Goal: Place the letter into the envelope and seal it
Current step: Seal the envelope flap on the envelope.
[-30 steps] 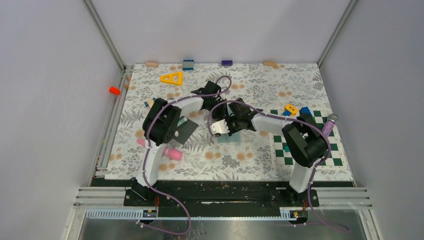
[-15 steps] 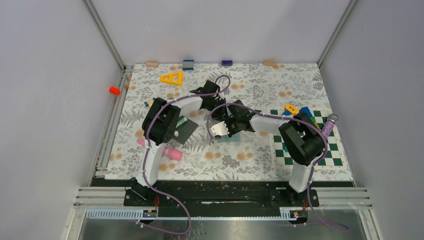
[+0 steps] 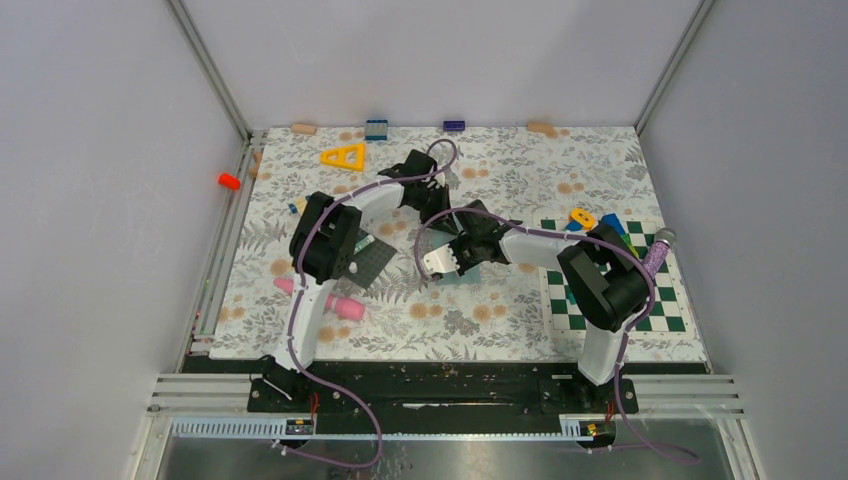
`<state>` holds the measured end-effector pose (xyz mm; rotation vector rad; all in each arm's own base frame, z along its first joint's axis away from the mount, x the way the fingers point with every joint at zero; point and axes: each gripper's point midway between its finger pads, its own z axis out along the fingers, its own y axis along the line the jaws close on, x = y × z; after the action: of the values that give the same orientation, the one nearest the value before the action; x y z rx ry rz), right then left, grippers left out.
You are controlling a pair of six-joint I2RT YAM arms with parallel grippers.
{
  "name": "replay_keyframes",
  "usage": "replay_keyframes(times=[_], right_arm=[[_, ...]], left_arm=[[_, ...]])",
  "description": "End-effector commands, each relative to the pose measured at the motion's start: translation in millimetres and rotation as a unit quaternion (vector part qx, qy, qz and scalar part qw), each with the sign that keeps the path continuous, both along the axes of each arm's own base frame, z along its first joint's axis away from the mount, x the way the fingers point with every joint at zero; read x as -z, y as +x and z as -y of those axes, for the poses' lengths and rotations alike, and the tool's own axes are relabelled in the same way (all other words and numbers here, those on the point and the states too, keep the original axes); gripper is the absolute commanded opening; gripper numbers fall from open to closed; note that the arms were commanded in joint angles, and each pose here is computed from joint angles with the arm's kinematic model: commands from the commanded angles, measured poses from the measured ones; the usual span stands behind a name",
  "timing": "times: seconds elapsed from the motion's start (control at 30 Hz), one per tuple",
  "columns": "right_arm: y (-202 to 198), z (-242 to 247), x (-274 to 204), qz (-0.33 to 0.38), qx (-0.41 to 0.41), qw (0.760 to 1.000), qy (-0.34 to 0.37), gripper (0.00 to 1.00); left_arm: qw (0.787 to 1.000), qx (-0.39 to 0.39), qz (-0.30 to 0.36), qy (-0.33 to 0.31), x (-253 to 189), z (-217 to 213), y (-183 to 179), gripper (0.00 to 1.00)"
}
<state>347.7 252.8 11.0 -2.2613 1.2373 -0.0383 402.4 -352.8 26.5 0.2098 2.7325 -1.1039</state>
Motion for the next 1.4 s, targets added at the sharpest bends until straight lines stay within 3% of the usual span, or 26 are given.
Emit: replay_keyframes(times=[0.0, 0.4, 0.9, 1.37], right_arm=[[-20, 9, 19, -0.042, -0.008, 0.999, -0.028, 0.00], [-20, 10, 17, -0.042, -0.008, 0.999, -0.027, 0.00], [-22, 10, 16, -0.041, -0.009, 0.999, -0.026, 0.00], [-23, 11, 18, -0.043, -0.010, 0.999, -0.027, 0.00]], left_arm=[[1.000, 0.001, 0.019, 0.008, -7, 3, 15, 0.01], [0.999, 0.006, 0.029, 0.015, -9, 14, 24, 0.00], [0.996, 0.039, 0.000, 0.081, 16, -21, -26, 0.00], [0.997, 0.035, 0.012, 0.064, 4, -3, -7, 0.00]])
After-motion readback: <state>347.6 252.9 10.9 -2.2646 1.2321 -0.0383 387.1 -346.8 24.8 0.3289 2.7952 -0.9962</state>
